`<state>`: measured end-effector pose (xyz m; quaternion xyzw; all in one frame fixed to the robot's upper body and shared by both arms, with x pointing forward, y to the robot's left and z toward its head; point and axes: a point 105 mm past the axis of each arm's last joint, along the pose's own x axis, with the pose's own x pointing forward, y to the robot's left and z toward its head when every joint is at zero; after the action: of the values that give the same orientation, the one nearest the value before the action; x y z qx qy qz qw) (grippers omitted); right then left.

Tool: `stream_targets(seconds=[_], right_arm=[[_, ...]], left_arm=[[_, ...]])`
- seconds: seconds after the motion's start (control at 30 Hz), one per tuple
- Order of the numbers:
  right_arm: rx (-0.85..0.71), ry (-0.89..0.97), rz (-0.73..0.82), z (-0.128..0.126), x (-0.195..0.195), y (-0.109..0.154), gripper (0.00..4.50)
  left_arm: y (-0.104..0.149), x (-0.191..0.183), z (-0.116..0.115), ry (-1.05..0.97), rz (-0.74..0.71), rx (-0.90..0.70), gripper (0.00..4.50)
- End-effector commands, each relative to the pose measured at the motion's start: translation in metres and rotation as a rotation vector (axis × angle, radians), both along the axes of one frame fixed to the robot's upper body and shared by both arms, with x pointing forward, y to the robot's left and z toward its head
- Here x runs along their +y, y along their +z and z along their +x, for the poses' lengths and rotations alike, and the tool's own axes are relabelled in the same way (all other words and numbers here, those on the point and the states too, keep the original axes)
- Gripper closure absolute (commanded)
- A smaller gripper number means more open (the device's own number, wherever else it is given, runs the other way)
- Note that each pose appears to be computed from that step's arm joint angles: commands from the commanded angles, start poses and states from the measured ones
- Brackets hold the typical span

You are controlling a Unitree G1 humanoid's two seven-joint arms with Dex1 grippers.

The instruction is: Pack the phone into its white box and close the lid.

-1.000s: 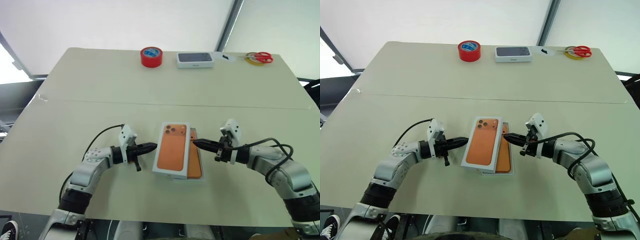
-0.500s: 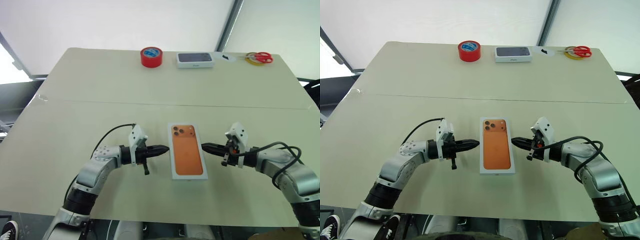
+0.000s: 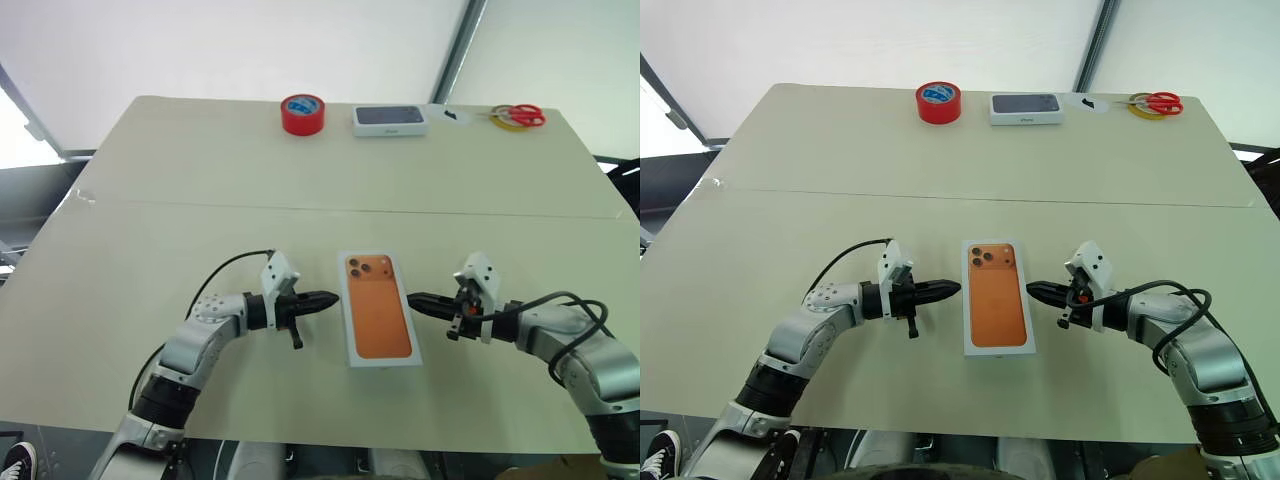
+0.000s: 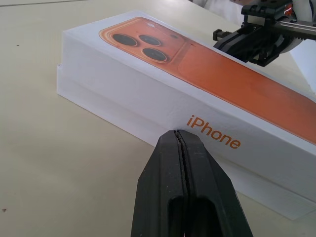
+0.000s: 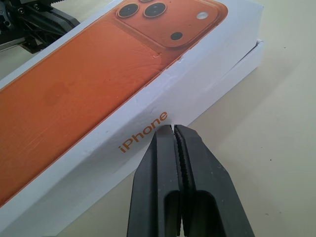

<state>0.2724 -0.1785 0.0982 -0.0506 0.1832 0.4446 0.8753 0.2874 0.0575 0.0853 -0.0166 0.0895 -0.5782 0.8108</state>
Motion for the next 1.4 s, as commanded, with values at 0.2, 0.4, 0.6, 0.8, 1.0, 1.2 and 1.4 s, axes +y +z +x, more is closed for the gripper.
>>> stream_targets(seconds=[0.2, 0.4, 0.6, 0.8, 1.0, 1.2, 1.4], right_arm=[[-0.068, 0.021, -0.006, 0.009, 0.006, 0.013, 4.43], [-0.075, 0.026, -0.035, 0.013, 0.006, 0.013, 4.43], [-0.086, 0.008, -0.053, 0.017, 0.005, 0.01, 4.43], [-0.093, -0.012, -0.062, 0.023, 0.006, 0.009, 4.43], [-0.107, -0.041, -0.091, 0.031, 0.002, 0.005, 4.43], [-0.137, -0.074, -0.15, 0.043, 0.0, 0.002, 4.43], [-0.342, -0.237, -0.094, 0.073, -0.021, 0.04, 4.43]], left_arm=[[0.017, 0.0, 0.01, 0.056, -0.062, -0.053, 4.5], [0.012, -0.004, 0.013, 0.072, -0.052, -0.042, 4.5], [0.013, -0.009, 0.019, 0.086, -0.051, -0.057, 4.5], [0.016, -0.015, 0.023, 0.079, -0.071, -0.034, 4.5], [0.013, -0.013, 0.024, 0.092, -0.047, -0.041, 4.5], [0.011, -0.009, 0.029, 0.133, -0.043, -0.028, 4.5], [0.02, 0.006, 0.05, 0.286, -0.006, -0.142, 4.5]])
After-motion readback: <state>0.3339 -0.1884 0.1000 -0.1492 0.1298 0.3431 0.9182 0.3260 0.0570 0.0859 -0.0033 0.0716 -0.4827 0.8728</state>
